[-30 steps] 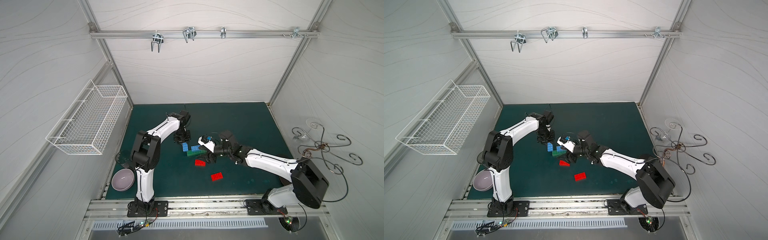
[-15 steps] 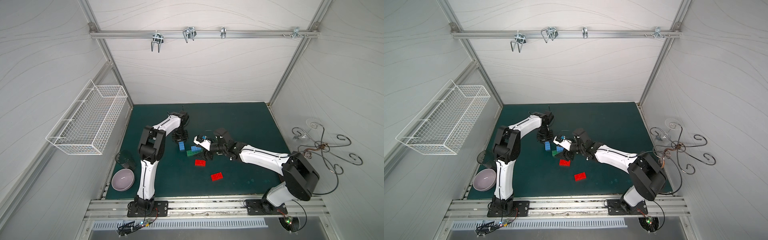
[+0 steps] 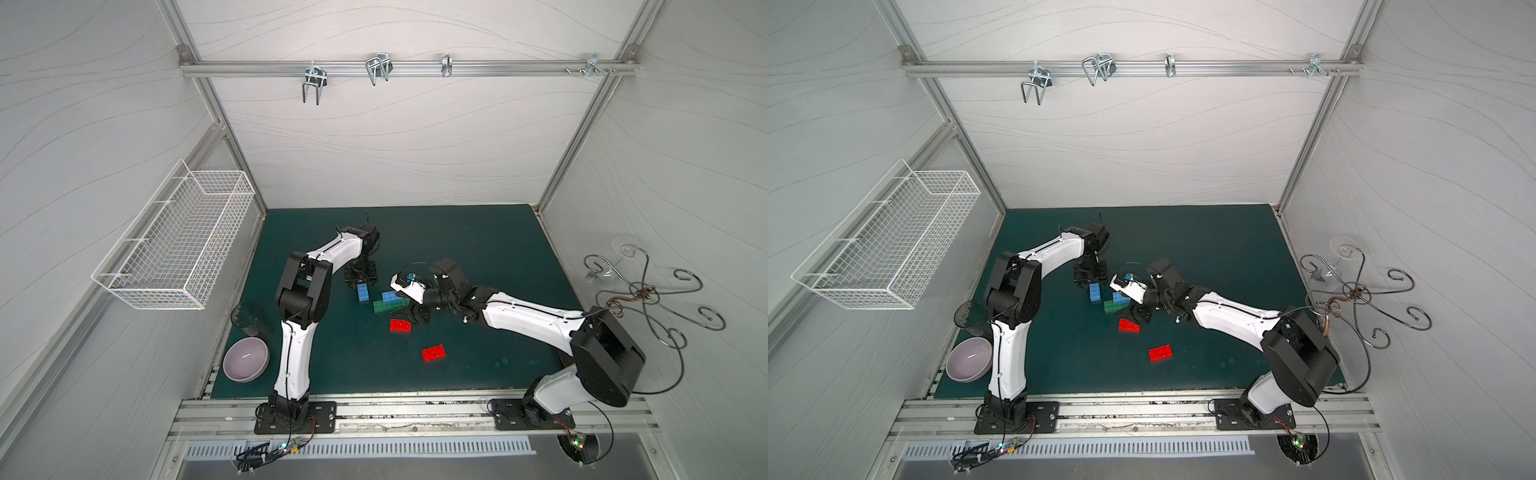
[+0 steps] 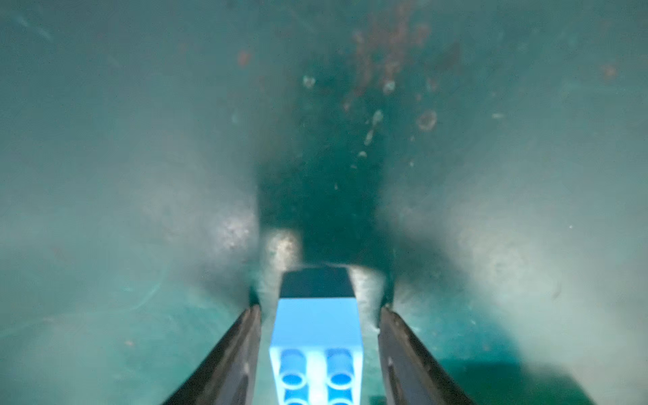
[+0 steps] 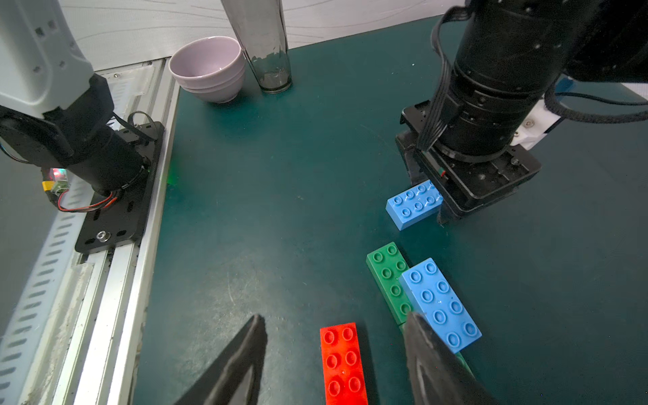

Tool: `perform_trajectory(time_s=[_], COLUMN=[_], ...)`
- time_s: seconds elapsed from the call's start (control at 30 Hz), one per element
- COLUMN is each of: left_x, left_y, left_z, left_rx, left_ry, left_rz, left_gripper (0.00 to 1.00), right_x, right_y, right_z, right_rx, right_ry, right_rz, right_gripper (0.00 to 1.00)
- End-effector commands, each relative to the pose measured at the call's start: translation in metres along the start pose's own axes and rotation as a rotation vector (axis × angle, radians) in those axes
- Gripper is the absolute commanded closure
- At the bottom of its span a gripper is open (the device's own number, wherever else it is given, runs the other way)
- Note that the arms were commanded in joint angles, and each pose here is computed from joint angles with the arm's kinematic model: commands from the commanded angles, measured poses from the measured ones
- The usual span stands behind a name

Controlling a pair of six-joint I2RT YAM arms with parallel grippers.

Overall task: Assemble a small pinwheel with lego
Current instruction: Assemble the lego brick with the lego brick.

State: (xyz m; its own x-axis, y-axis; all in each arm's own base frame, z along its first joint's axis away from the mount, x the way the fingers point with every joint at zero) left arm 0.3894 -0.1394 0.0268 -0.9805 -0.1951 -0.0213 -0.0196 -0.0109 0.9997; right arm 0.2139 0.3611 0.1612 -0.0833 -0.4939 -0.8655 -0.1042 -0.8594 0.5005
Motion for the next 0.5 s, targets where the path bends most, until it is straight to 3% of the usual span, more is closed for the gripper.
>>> perform_trajectory(time_s=[0.0,0.07,0.17,0.3,0.4,0.47], left_x=[-0.0109,-0.0117,-0.0095,-0.0084,-0.0068,-0.0058], left_y=[0.0052,0.0054,0.0037,0.0007,-0.0022,-0.0015], left_z=[0.0009,0.0008,0.0006,0.0035,0.0055,0.0028], left_rx=[-0.008,-0.007,-0.002,-0.019,-0.028,-0.013], left_ry=[-0.020,-0.020,-0.013,-0.016,-0.021,-0.019], left_rz=[-0.061,-0.065,-0.059,-0.060,-0.050,-0.049], left_gripper=[0.43,0.47,0.62,0.63,0.74,0.76], right_x=[0.0001,0.0005,0.0013,0.0029,0.0028,0.0004], right_y=[0.0031,0.0031,0.0039,0.0053,0.0040,0.0022], right_z=[0.0044,0.0045,0.0051,0.0064,0.0074,0.0084], right_rx=[-0.014,-0.016,-0.017,-0.018,-0.029,-0.042], right_ry=[-0.034,-0.039,-0.044,-0.047,-0.053,-0.056], right_rz=[0.011,0.015,0.023,0.027,0.025,0.011], right_gripper=[0.35,0.35,0.35,0.35,0.35,0.35])
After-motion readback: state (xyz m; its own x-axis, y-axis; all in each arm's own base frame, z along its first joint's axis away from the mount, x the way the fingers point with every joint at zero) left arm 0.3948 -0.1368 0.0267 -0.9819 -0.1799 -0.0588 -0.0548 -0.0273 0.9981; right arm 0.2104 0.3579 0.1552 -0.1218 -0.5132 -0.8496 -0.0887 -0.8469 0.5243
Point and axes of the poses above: each gripper's point midway between its finger pads, its own y axis back along the fingers, its own z axis along the line the jaws close on, x = y × z, the point moved 1 cm from there along y, back along the fingers, and after that the axes turned 1 degree about y, right-handed, at the moved point
